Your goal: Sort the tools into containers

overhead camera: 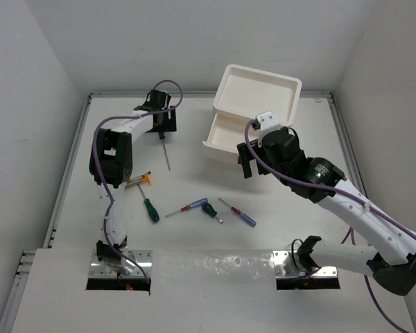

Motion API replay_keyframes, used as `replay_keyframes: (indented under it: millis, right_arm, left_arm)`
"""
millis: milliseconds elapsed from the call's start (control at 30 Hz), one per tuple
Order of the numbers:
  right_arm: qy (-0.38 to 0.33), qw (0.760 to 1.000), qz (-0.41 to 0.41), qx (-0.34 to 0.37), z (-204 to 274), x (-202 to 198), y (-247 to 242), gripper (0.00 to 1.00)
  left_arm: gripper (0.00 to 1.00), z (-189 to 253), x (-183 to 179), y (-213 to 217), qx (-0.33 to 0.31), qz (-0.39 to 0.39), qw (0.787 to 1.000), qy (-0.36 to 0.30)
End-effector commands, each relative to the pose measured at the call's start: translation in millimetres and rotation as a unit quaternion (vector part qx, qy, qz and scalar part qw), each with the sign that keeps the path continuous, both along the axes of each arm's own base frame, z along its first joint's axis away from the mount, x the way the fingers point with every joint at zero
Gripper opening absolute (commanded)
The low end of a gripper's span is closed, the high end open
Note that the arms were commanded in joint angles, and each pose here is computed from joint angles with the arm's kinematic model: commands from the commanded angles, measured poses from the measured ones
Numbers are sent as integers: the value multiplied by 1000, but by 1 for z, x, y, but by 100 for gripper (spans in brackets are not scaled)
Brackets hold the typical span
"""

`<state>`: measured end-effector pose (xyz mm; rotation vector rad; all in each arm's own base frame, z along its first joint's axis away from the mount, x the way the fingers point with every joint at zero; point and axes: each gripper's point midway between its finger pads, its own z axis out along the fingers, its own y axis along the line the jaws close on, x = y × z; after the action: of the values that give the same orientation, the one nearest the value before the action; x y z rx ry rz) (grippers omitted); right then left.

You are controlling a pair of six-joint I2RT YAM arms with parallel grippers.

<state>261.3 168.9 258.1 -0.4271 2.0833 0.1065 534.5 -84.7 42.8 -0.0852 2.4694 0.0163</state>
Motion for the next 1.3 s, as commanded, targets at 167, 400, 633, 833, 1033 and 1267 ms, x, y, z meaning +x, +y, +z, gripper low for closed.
replay_keyframes:
  millis: [167, 400, 633, 833, 1033, 1267]
  right_arm:
    - [-30, 998, -41, 36, 18, 4, -8, 99]
    - [-52, 996, -67, 36, 47, 5, -20, 99]
    - [-87, 992, -84, 45, 84, 1, -35, 99]
    - [-112, 986, -124, 19, 100, 2, -57, 99]
    - [-157, 971, -183, -4, 132, 0, -89, 99]
    - [-213, 946, -242, 15, 176, -10, -122, 99]
  left_arm:
    - [41, -42, 2, -4, -31, -8, 999, 27]
    - [0, -22, 21, 1, -40, -7, 999, -17]
    - [0, 131, 62, -28, -80, -94, 978, -166]
    - [0, 324, 31, -61, -99, -240, 900, -351]
    - [0, 426, -75, -170, -57, -473, 766, -431]
    - [0, 395, -157, -269, -61, -627, 678, -378]
